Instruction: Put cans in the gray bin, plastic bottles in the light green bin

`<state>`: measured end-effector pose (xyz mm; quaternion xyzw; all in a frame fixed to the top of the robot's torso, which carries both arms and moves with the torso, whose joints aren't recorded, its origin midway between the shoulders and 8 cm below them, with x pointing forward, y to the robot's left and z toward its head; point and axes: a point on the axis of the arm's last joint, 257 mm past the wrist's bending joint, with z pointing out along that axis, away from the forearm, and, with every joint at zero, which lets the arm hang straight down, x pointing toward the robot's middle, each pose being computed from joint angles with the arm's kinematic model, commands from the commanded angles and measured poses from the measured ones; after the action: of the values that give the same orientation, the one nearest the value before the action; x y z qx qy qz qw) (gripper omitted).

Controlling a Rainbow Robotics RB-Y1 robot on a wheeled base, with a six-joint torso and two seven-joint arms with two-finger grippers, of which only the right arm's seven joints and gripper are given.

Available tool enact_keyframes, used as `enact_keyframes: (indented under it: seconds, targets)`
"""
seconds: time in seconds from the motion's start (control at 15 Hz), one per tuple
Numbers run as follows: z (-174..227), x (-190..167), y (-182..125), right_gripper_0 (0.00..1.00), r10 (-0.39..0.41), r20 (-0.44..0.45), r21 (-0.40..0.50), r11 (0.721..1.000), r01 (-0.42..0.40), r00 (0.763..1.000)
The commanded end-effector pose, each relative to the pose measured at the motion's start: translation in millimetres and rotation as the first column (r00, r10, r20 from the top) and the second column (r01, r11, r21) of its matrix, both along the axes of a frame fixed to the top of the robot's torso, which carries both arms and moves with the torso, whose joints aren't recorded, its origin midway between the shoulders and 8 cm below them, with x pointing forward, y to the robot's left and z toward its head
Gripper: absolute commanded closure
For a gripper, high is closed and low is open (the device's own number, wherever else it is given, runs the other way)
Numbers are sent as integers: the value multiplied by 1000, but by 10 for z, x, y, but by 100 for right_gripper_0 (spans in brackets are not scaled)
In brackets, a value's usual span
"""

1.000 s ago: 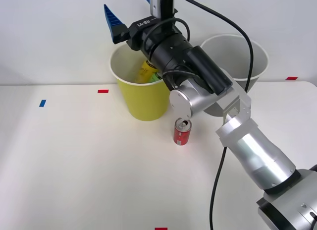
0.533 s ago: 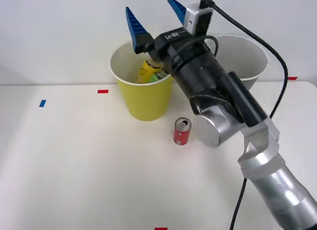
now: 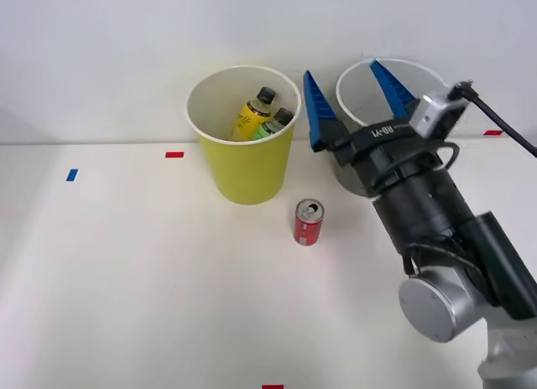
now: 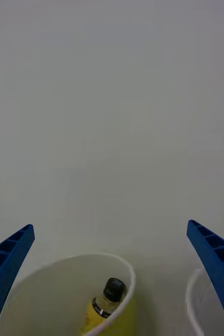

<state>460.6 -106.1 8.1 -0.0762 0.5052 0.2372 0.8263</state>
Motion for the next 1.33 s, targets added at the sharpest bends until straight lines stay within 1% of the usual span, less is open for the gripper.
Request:
enact_keyframes:
  seconds: [0.07, 0.13, 0.27, 0.4, 0.6, 0.8, 0.93, 1.0, 1.2, 1.27, 1.33]
  targets:
    - [-327, -177, -337, 0, -73, -25, 17, 997, 74, 997]
    - [-489, -254, -446, 0, -100, -47, 21, 995, 101, 994]
    - [-756, -373, -631, 0, -149, -87, 1, 989, 149, 985]
    - [-974, -467, -744, 0, -181, -126, -22, 983, 180, 975]
    - [-1295, -640, -911, 0, -233, -191, -41, 972, 230, 953]
    - [-1602, -804, -1159, 0, -313, -256, -74, 950, 304, 915]
    - [-1770, -896, -1287, 0, -352, -293, -103, 936, 337, 889]
    - [-1830, -904, -1347, 0, -370, -305, -128, 929, 348, 878]
    - [-2015, -865, -1432, 0, -406, -318, -163, 914, 372, 857]
    - [-2068, -830, -1445, 0, -416, -308, -160, 909, 385, 856]
    - [-2124, -782, -1447, 0, -427, -280, -151, 904, 400, 860]
